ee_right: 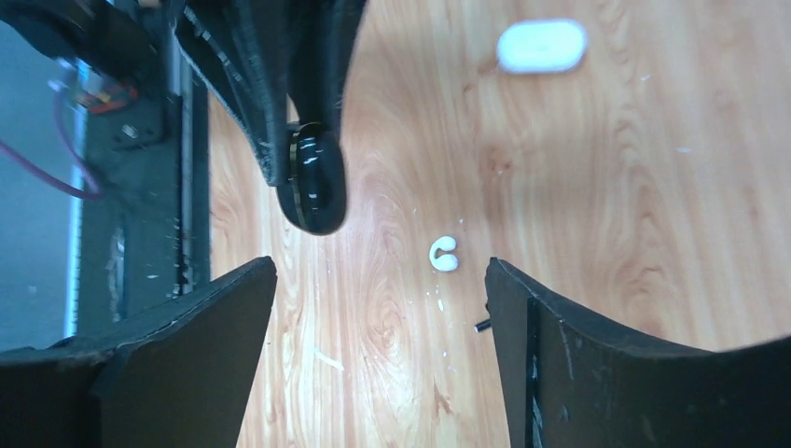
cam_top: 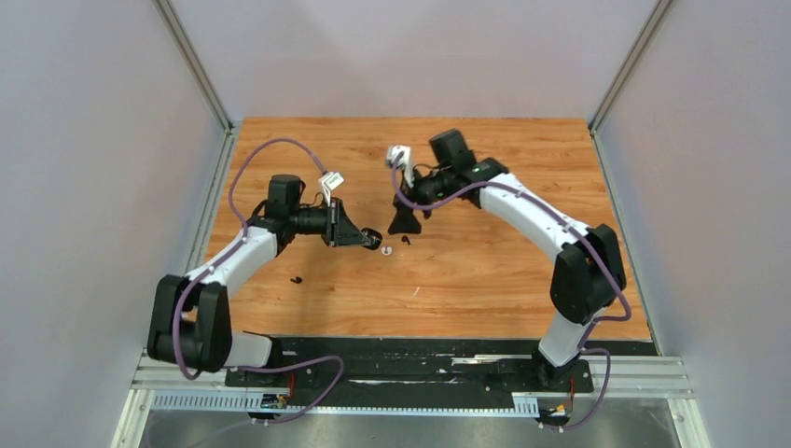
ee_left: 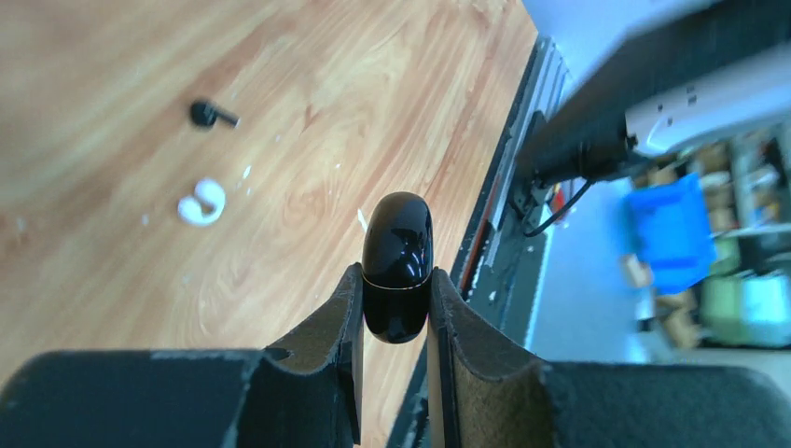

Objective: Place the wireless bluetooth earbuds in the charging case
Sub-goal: Pick up the charging case at the center of the board, then open the charging case at the center of the board.

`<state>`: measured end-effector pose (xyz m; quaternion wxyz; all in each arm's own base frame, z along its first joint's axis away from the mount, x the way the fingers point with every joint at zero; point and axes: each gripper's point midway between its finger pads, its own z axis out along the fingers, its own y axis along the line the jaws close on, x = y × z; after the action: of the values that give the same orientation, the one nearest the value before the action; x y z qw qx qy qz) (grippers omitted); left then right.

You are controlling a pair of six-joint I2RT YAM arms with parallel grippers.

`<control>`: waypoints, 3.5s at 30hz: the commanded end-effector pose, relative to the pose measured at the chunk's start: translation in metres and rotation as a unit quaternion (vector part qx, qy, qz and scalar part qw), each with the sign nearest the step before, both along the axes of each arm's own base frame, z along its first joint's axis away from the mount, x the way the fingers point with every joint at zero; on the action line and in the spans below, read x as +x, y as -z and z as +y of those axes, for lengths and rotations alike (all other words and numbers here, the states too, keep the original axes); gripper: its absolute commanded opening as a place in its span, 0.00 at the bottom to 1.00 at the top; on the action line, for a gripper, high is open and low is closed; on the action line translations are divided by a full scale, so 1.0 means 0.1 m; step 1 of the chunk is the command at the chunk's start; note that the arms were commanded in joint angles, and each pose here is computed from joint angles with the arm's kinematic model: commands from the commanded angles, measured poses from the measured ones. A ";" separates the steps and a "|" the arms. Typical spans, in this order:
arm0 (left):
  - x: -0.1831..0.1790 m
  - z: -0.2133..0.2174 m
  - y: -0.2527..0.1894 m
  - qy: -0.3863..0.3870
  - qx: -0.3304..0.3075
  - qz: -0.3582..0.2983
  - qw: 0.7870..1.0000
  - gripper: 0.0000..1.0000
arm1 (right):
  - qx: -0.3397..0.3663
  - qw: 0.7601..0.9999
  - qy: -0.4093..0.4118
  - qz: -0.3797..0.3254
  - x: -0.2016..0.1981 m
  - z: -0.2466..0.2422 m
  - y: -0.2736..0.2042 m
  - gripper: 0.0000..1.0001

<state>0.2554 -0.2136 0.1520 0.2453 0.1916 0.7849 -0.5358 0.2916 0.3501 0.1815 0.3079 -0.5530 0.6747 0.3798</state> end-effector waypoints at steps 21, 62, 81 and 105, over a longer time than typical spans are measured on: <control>-0.08 -0.45 -1.52 0.070 0.033 -0.549 0.832 0.00 | 0.083 0.988 -0.113 -0.058 -0.71 -0.36 -1.21 0.49; -0.55 -0.59 -1.54 0.165 -0.010 -0.507 0.846 0.00 | 0.042 0.985 0.001 -0.170 -0.25 -0.23 -1.17 0.57; -0.53 -0.60 -1.45 0.165 -0.005 -0.497 0.852 0.00 | 0.053 0.979 0.060 -0.185 0.01 -0.33 -1.33 0.48; -0.51 -0.59 -1.27 0.155 0.003 -0.468 0.870 0.00 | 0.053 0.981 0.086 -0.164 0.00 -0.46 -1.23 0.53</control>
<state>0.2292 -0.2679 0.2781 0.5243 0.5318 0.5558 -0.3652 0.2573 0.3188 0.2861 0.4058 -0.5588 0.6347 0.3469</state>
